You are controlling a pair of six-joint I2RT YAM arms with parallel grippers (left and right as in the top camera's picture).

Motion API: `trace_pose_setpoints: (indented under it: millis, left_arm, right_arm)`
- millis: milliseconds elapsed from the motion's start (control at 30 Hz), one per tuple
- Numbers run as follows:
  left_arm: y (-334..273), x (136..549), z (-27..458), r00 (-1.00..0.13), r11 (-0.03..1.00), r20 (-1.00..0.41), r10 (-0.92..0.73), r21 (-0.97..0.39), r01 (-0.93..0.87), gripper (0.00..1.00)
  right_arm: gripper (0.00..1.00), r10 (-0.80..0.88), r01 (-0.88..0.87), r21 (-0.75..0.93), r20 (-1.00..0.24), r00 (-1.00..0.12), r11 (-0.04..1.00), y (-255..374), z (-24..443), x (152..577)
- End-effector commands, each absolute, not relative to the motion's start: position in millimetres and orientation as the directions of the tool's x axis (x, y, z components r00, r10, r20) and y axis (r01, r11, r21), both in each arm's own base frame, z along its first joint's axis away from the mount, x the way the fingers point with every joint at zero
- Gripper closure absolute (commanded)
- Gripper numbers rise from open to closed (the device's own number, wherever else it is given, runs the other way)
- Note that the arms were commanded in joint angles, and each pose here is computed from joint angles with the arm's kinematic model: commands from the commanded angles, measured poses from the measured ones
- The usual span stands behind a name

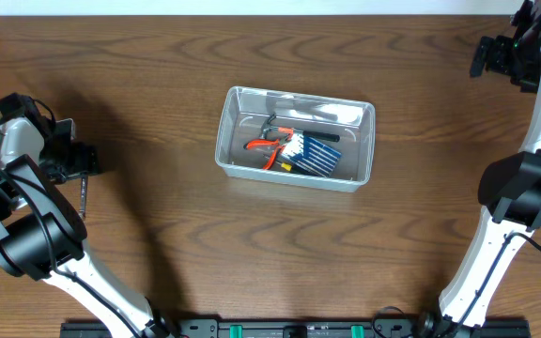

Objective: Pack container
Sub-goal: 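Lower the left gripper and close it on the wrench shaft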

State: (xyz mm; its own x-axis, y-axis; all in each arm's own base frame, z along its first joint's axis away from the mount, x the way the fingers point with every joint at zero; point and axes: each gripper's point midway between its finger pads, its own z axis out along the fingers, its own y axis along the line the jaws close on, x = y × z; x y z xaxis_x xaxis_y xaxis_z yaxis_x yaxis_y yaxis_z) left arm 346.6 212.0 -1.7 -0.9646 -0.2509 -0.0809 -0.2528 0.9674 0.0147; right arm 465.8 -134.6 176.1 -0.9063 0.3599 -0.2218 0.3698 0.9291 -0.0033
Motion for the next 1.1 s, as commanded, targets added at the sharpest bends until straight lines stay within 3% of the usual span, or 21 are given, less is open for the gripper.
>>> trace_pose_setpoints:
  millis: [0,300,800,1067]
  left_arm:
    - [213.0,342.9,-8.8,-0.967,0.968,-0.059,-0.248,0.014,-0.250,0.20]
    - [212.6,342.3,-8.8,-0.965,0.966,-0.056,-0.256,0.012,-0.257,0.50]
    - [199.7,350.7,-8.1,-0.963,0.965,-0.083,-0.258,-0.070,-0.253,0.57]
    - [199.8,350.6,-8.1,-0.963,0.965,-0.082,-0.258,-0.070,-0.253,0.66]
  right_arm:
    - [0.01,0.376,0.389,-0.008,-0.237,-0.896,0.921,-137.5,183.0,463.8]
    - [0.01,0.376,0.389,-0.008,-0.237,-0.896,0.921,-137.5,183.0,463.8]
    - [0.01,0.376,0.389,-0.008,-0.237,-0.896,0.921,-137.5,183.0,463.8]
    - [0.01,0.376,0.389,-0.008,-0.237,-0.896,0.921,-137.5,183.0,463.7]
